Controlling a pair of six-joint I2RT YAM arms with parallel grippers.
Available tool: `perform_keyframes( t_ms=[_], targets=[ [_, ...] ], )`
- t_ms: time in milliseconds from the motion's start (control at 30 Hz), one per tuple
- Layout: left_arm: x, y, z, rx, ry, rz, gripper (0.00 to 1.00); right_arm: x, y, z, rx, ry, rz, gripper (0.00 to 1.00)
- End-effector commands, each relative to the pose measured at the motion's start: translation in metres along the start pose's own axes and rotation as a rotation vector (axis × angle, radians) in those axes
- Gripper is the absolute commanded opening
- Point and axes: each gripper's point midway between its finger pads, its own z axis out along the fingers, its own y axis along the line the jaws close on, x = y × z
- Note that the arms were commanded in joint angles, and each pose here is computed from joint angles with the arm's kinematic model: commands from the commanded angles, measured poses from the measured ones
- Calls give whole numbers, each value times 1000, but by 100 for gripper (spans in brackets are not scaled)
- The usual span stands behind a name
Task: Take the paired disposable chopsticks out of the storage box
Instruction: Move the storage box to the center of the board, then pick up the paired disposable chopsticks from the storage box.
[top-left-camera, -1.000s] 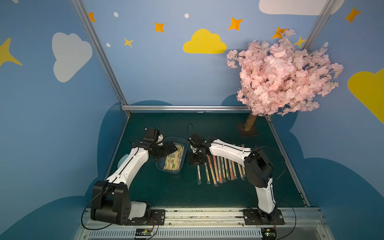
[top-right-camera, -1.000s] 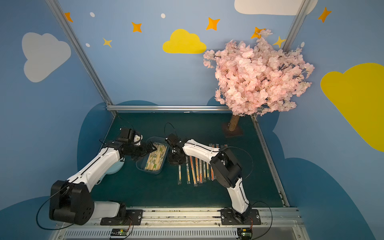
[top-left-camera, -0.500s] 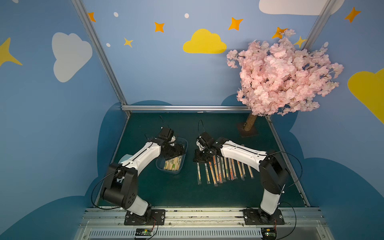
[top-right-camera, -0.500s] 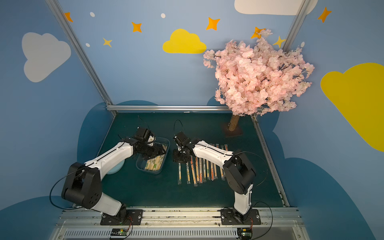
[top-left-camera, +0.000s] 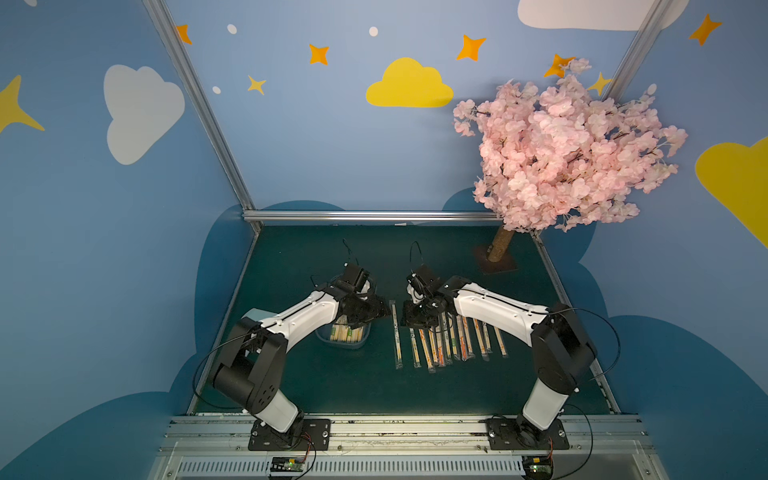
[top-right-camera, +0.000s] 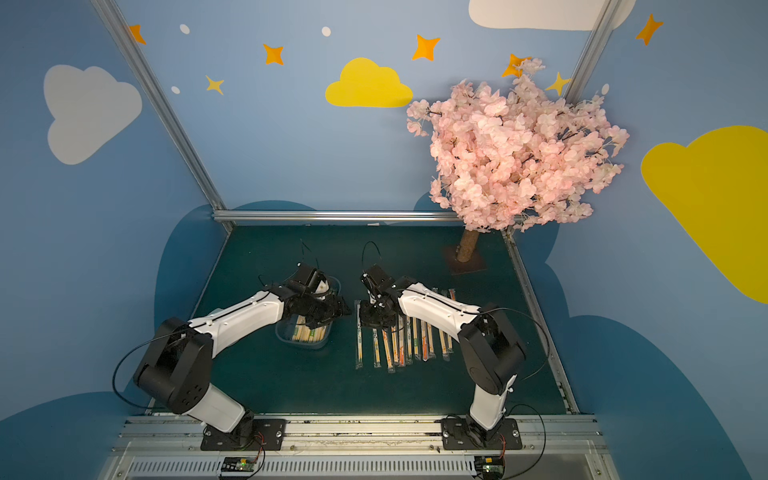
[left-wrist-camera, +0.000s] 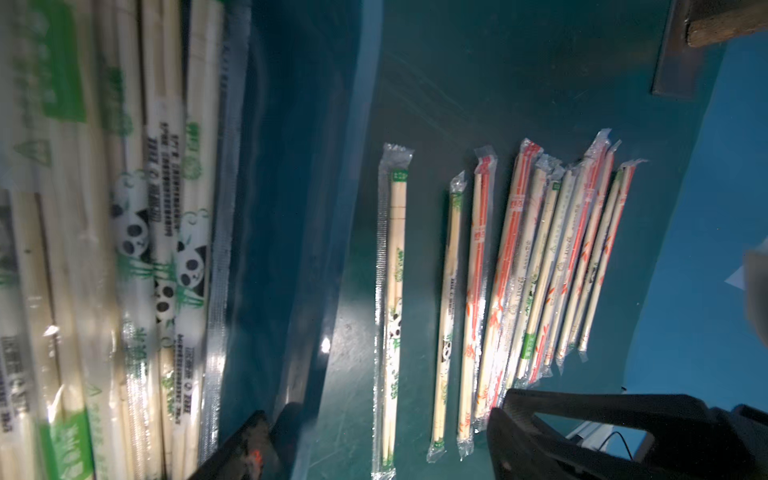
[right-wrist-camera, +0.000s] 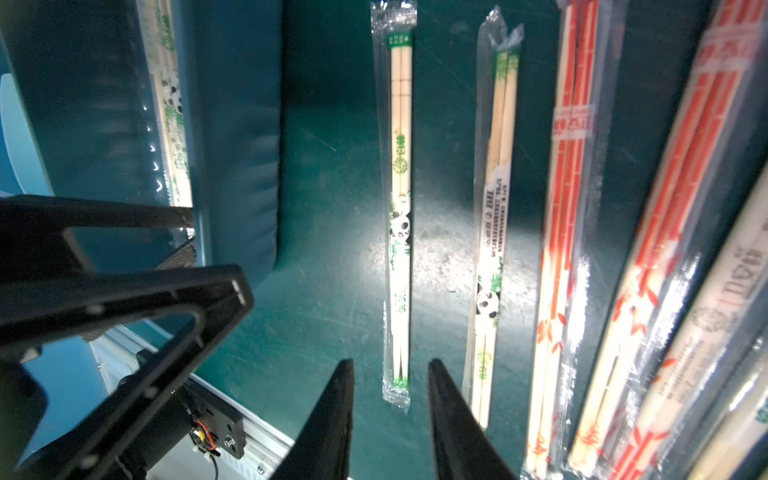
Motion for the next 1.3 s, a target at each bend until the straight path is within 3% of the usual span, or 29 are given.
perform_keyframes(
  t_ms=[0,133,367,433,567,767,1000,1267],
  targets=[
    [-12,-23,0,66,-14,4,82,3,-6,-9,22,-11,16,33],
    [-21,-21,-7,18,-30,50,84,4,-6,-10,19,-13,26,33],
    [-44,28,-36,-170,-98,76,84,6,8,-16,-22,-37,19,33],
    [-48,42,-41,-191,-97,66,81,4,13,-18,-54,-57,28,33],
    [-53,66,-45,-247,-94,65,61,1,24,-18,-135,-107,54,33],
    [-60,84,-45,-328,-83,80,46,-1,27,-23,-174,-174,45,33],
    [-63,98,-35,-416,-13,101,36,0,29,-20,-177,-169,34,33],
    [-62,76,-14,-378,-9,131,35,2,29,-15,-157,-151,19,33]
  ],
)
